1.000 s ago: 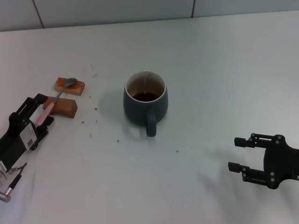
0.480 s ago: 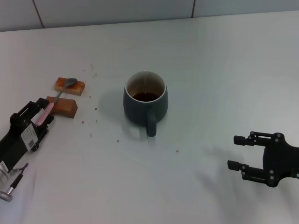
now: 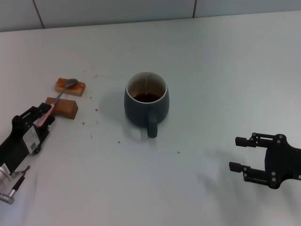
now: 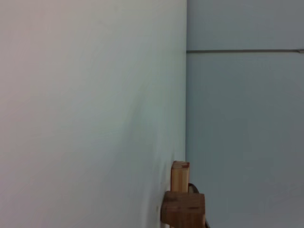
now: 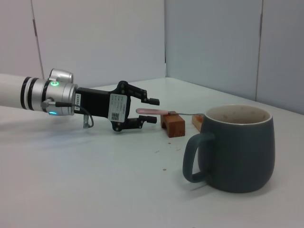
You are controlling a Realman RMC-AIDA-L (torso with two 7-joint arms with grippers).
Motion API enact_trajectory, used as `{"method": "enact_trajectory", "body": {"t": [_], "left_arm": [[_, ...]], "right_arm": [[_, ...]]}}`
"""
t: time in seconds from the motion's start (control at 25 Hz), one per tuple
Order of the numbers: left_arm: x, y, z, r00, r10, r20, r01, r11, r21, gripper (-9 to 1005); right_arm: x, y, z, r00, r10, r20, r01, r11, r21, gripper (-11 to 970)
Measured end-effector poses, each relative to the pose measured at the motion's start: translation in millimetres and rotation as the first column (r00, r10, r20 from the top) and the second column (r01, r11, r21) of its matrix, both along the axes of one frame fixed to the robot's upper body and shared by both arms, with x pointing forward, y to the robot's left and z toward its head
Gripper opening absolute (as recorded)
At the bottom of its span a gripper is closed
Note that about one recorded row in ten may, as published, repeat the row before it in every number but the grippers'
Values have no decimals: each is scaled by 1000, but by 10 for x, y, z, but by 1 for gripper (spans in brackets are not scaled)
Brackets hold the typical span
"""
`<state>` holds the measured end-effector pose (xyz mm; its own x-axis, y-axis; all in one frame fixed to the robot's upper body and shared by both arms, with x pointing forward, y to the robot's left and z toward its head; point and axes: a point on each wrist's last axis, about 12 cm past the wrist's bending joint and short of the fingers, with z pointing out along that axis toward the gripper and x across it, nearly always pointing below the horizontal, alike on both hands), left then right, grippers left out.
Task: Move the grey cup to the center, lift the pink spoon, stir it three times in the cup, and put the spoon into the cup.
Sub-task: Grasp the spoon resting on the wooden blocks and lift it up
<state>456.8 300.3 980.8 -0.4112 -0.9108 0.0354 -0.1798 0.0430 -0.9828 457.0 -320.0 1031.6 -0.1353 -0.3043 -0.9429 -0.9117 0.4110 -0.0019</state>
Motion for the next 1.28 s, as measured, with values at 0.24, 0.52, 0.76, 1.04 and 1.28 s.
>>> {"method": "enact_trajectory", "body": {"t": [0.24,0.52,0.76,1.04,1.28], "left_arm": [[1,-4,-2,1000,0,-2,-1,1000,-2,378],[14,-12,2,1000,-4,-1,4,1000,-2,298],[12,-30,-1,1000,-6,-3,6,1000,-8,218],[-11,-22,-11,1000,1,-6,-1,1000,-9,128],[-13,-22,-12,1000,1,-4,-1,1000,-4,128]], "right_arm": [[0,0,0,1000,0,0,0,1000,0,626],[0,0,0,1000,0,0,0,1000,0,626],[-1,0,0,1000,0,0,0,1000,0,625],[-6,-6,0,1000,0,-1,0,1000,0,625],[-6,-9,0,1000,0,-1,0,1000,0,625]]}}
